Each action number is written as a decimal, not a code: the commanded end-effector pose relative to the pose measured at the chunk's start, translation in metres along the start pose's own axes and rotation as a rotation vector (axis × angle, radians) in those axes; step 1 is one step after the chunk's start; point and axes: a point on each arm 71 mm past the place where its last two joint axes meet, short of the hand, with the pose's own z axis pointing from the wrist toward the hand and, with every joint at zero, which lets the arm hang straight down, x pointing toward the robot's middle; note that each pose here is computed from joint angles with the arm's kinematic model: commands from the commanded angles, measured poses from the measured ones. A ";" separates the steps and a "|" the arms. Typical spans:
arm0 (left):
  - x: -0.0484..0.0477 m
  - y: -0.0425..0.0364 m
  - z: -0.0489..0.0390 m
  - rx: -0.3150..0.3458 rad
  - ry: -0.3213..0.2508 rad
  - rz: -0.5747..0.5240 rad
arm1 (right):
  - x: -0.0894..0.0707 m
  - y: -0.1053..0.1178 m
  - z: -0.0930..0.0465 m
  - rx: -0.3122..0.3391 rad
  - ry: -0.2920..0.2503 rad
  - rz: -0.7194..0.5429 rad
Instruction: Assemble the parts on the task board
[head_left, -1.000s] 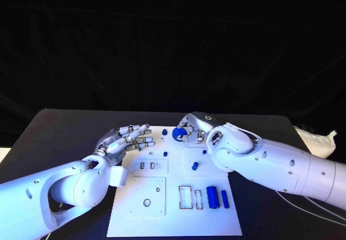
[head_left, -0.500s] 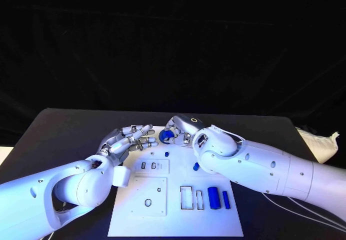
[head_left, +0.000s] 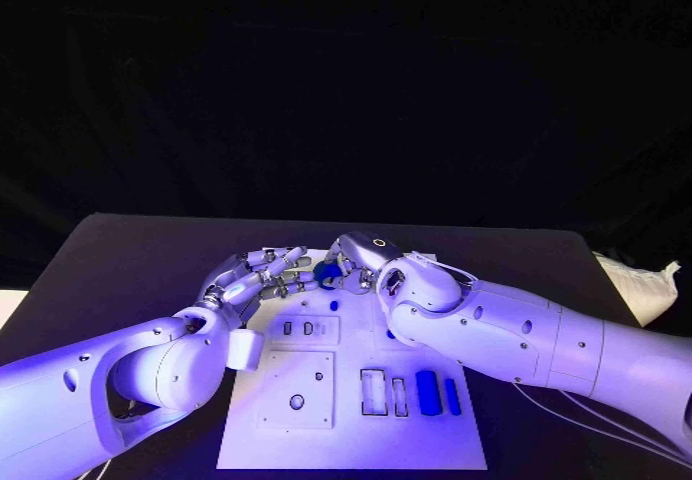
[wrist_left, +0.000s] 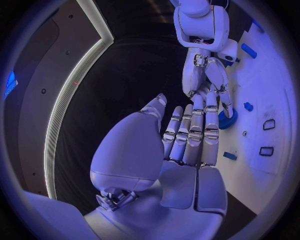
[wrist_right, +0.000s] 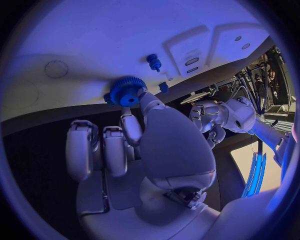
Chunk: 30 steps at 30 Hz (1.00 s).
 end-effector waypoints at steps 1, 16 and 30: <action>0.0030 -0.0011 0.0003 0.007 0.024 -0.009 | 0.003 -0.002 0.000 0.001 0.013 -0.017; 0.0030 -0.0011 0.0000 0.006 0.024 -0.009 | 0.007 -0.005 0.000 0.002 0.053 0.003; -0.0027 -0.0025 -0.0018 0.008 0.012 -0.004 | -0.022 -0.021 -0.025 -0.049 -0.115 0.145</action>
